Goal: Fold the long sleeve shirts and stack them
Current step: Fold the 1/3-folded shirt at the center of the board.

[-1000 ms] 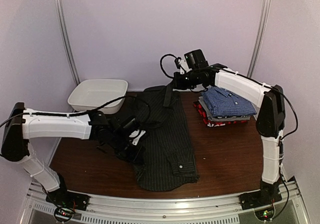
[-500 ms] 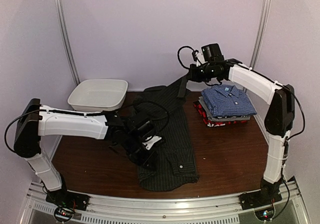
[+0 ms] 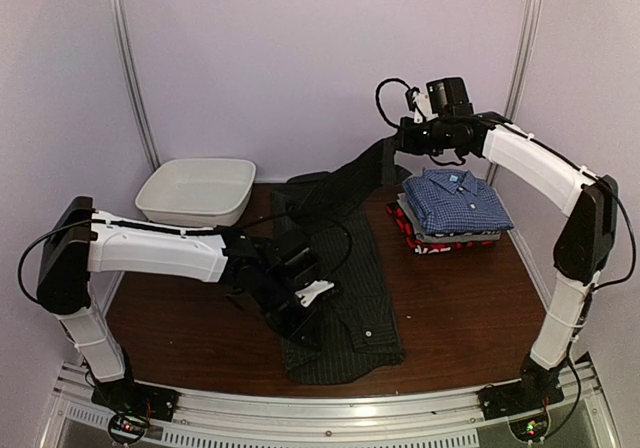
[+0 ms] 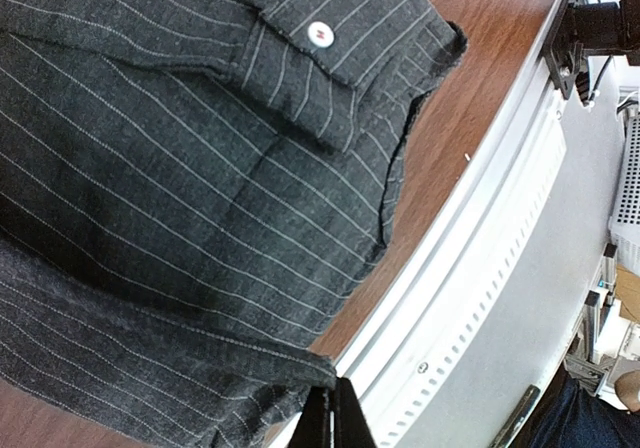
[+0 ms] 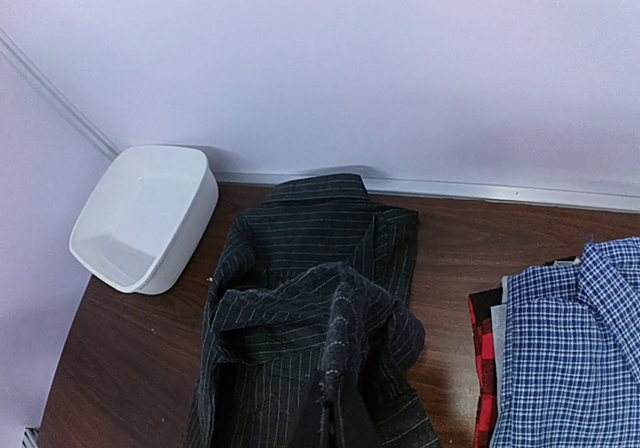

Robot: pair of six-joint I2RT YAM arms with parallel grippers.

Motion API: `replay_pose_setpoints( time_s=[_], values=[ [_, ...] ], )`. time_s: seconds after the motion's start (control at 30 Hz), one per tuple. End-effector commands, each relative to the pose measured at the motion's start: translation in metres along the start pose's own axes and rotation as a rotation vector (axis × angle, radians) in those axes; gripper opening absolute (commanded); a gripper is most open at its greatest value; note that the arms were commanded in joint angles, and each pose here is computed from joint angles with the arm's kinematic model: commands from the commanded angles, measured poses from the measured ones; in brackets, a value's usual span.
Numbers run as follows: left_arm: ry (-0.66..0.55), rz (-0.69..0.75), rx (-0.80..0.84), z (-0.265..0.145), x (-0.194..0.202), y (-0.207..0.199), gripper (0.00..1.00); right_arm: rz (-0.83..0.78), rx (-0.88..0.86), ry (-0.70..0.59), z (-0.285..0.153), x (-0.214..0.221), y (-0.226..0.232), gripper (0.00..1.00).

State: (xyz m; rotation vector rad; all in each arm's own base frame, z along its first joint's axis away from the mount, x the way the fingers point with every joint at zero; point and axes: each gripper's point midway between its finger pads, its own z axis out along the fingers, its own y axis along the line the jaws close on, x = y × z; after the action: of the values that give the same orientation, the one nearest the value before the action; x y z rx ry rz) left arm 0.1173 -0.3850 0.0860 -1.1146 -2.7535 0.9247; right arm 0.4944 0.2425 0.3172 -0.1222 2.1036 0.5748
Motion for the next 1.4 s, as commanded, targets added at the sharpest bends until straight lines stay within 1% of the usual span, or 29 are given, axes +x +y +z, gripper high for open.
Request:
replay_pose_setpoints(
  time_s=[0.0, 0.13, 0.43, 0.6, 0.93, 1.17, 1.37],
  values=[
    [-0.006, 0.048, 0.050, 0.004, -0.007, -0.014, 0.00, -0.006, 0.027, -0.038, -0.014, -0.008, -0.007, 0.00],
    [-0.002, 0.049, 0.050, 0.005, -0.006, -0.014, 0.00, -0.015, 0.020, -0.058, -0.020, -0.017, -0.003, 0.00],
    [-0.002, 0.043, 0.042, 0.005, -0.005, -0.011, 0.00, -0.029, 0.023, -0.131, -0.030, -0.055, 0.004, 0.00],
    [-0.004, 0.050, 0.049, 0.005, -0.006, -0.013, 0.00, -0.021, 0.044, -0.163, -0.036, -0.068, 0.000, 0.00],
    [0.012, 0.067, 0.082, 0.012, -0.009, -0.018, 0.00, -0.019, 0.057, -0.152, -0.029, -0.068, -0.006, 0.00],
    [0.017, 0.074, 0.086, 0.013, -0.009, -0.020, 0.00, -0.016, 0.050, -0.196, -0.053, -0.080, 0.000, 0.00],
    [0.015, 0.084, 0.090, 0.014, -0.011, -0.022, 0.00, -0.008, 0.027, -0.203, -0.066, -0.079, 0.005, 0.00]
  ],
)
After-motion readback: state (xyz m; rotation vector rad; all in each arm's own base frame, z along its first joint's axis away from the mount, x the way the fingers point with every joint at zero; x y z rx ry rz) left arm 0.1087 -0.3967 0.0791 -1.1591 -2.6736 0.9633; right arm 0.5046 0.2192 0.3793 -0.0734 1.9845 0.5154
